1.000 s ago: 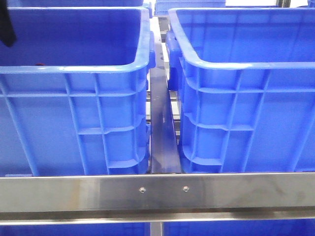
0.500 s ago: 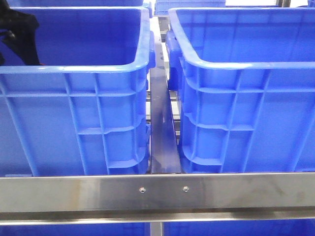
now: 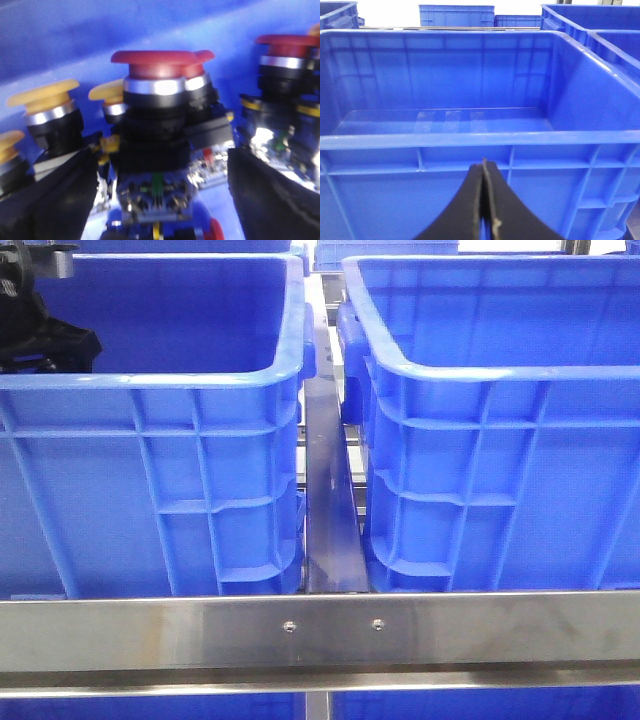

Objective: Pick red and yellow buttons and place in box
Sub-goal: 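Grasp the red-capped button with the left gripper and lift it, then carry the red button with the left gripper toward the right gripper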

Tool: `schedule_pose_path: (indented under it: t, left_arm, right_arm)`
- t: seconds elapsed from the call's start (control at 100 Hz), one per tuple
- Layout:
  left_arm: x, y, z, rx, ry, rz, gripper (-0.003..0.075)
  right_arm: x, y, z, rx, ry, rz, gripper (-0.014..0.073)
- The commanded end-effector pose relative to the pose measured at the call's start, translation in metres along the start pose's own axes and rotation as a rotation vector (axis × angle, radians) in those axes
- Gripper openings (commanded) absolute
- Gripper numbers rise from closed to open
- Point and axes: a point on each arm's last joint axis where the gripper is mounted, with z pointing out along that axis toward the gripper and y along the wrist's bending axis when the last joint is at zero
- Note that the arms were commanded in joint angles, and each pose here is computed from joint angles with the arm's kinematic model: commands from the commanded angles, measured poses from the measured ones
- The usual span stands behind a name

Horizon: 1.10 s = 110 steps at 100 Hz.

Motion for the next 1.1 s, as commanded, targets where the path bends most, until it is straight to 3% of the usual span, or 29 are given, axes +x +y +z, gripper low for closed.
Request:
schedule_pose_path:
  t: [0.0, 0.08, 0.2, 0.32, 0.77, 0.95, 1.09]
  left_arm:
    - [-0.016, -0.002, -0.027, -0.009, -0.127, -0.001, 0.0488]
    - [-0.016, -0.002, -0.027, -0.011, -0.132, -0.001, 0.0402]
    - [-0.016, -0.002, -0.027, -0.011, -0.132, -0.001, 0.0202]
    - [-0.016, -0.002, -0.028, -0.011, -0.132, -0.001, 0.0095]
    - [-0.01, -0.018, -0.094, 0.04, -0.204, 0.048, 0.0087]
    - [-0.003, -0.04, -0.122, 0.17, -0.208, 0.139, 0.0085]
    - [0.003, -0.059, -0.134, 0.343, -0.192, 0.183, 0.0085]
  right_arm:
    - [-0.014, 0.001, -0.003, -0.005, -0.114, -0.009, -0.0061]
    - [-0.014, 0.001, -0.003, -0.005, -0.114, -0.009, -0.0061]
    - [-0.014, 0.001, -0.003, -0.005, -0.114, -0.009, -0.0061]
    - [-0.014, 0.001, -0.003, -0.005, -0.114, -0.009, -0.0061]
    - [-0.014, 0.001, -0.003, -0.005, -0.114, -0.009, -0.0061]
    - [-0.014, 0.001, -0.003, -0.005, -0.114, -0.009, -0.0061]
    - [-0.014, 0.001, -0.003, -0.005, -0.114, -0.009, -0.0061]
